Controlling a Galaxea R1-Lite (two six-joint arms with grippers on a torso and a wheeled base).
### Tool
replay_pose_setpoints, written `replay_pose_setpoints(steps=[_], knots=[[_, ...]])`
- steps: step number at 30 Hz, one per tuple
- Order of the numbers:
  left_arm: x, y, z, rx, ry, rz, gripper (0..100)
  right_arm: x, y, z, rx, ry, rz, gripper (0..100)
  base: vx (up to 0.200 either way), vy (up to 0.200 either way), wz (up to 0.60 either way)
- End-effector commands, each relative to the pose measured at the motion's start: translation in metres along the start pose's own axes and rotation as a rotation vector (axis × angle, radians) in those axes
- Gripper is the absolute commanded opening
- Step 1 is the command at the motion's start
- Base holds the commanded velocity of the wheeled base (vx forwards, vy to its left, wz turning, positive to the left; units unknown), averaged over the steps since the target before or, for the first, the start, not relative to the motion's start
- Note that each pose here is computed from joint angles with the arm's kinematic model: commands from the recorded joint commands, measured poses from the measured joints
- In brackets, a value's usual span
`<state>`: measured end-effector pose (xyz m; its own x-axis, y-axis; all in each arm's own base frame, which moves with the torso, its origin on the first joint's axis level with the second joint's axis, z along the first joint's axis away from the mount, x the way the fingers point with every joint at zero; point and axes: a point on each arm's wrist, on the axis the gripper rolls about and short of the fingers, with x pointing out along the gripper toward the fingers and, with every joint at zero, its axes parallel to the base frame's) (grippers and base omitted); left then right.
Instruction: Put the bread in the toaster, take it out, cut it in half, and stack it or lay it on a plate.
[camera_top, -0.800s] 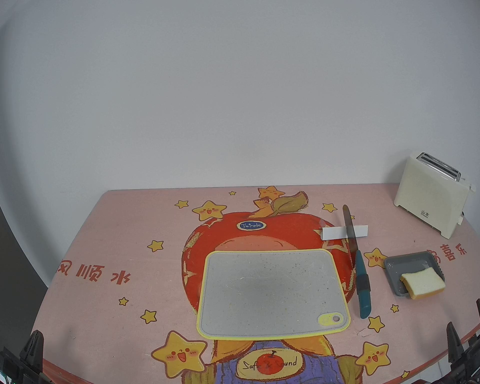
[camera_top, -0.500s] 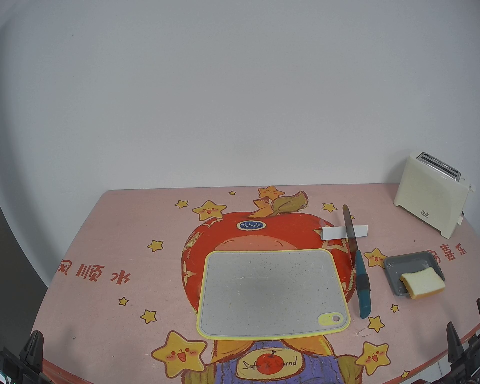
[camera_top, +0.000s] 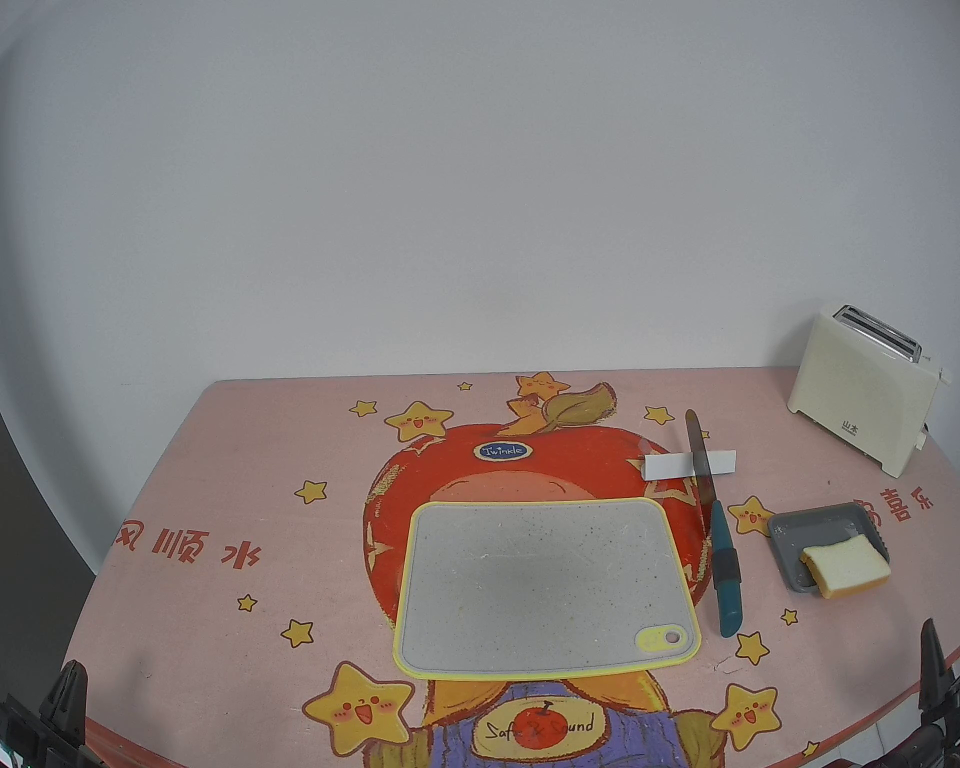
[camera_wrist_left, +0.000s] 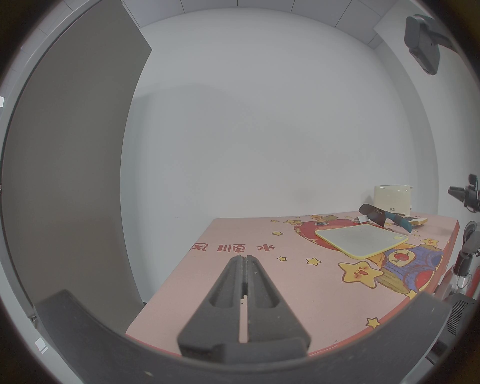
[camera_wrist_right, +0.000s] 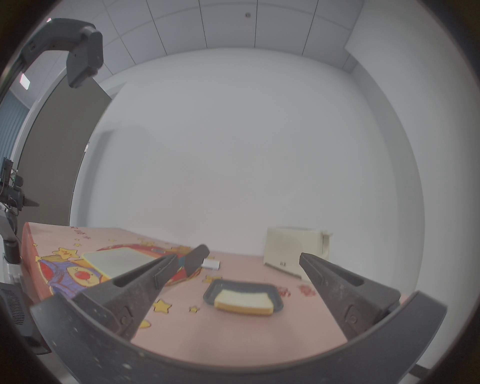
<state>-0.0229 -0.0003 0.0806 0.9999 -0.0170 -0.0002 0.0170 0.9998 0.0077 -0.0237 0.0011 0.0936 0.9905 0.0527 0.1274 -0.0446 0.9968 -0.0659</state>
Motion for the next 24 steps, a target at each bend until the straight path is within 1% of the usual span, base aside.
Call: replay_pose_setpoints(steps=[1,3,4,6,7,8,9,11,12,13,15,17,18,19,20,22,23,24], knots=[[0.0,0.0,-0.005,0.0,0.001,0.0,0,-0.003,0.001,-0.006,0.134,0.074,0.033,100,0.0,0.0,0.0],[0.0,0.0,-0.005,0.0,0.001,0.0,0,-0.005,0.002,-0.005,0.253,0.122,0.053,100,0.0,0.0,0.0],[0.0,0.0,-0.005,0.0,0.001,0.0,0,-0.006,0.002,-0.002,0.283,0.13,0.057,100,0.0,0.0,0.0],[0.0,0.0,-0.005,0.0,0.001,0.0,0,-0.005,0.001,0.005,0.39,0.17,0.053,100,0.0,0.0,0.0],[0.0,0.0,-0.005,0.0,0.001,0.0,0,-0.005,0.001,0.005,0.39,0.17,0.053,100,0.0,0.0,0.0],[0.0,0.0,-0.005,0.0,0.001,0.0,0,-0.003,0.001,0.01,0.497,0.196,0.053,100,0.0,0.0,0.0],[0.0,0.0,-0.005,0.0,0.001,0.0,0,-0.001,0.001,0.012,0.558,0.207,0.056,100,0.0,0.0,0.0],[0.0,0.0,-0.005,0.0,0.001,0.0,0,0.0,0.001,0.015,0.661,0.223,0.066,100,0.0,0.0,0.0],[0.0,0.0,-0.005,0.0,0.001,0.0,0,0.001,0.001,0.019,0.757,0.24,0.071,100,0.0,0.0,0.0],[0.0,0.0,-0.005,0.0,0.001,0.0,0,0.002,0.001,0.02,0.804,0.249,0.066,100,0.0,0.0,0.0],[0.0,0.0,-0.005,0.0,0.001,0.0,0,0.009,0.001,0.025,0.959,0.296,0.028,100,0.0,0.0,0.0],[0.0,0.0,-0.005,0.0,0.001,0.0,0,0.016,0.0,0.03,1.073,0.338,-0.009,100,0.0,0.0,0.0],[0.0,0.0,-0.005,0.0,0.001,0.0,0,0.021,0.0,0.033,1.143,0.368,-0.034,100,0.0,0.0,0.0],[0.0,0.0,-0.005,0.0,0.001,0.0,0,0.023,0.0,0.034,1.178,0.381,-0.045,100,0.0,0.0,0.0],[0.0,0.0,-0.005,0.0,0.001,0.0,0,0.028,-0.001,0.037,1.27,0.406,-0.074,100,0.0,0.0,0.0],[0.0,0.0,-0.005,0.0,0.003,0.0,0,0.035,-0.001,0.041,1.392,0.445,-0.101,100,0.0,0.0,0.0],[0.0,0.0,-0.005,0.0,0.001,0.0,0,0.038,-0.001,0.04,1.432,0.475,-0.113,100,0.0,0.0,0.0],[0.0,0.0,-0.005,0.0,0.001,0.0,0,0.041,-0.001,0.04,1.453,0.5,-0.125,100,0.0,0.0,0.0]])
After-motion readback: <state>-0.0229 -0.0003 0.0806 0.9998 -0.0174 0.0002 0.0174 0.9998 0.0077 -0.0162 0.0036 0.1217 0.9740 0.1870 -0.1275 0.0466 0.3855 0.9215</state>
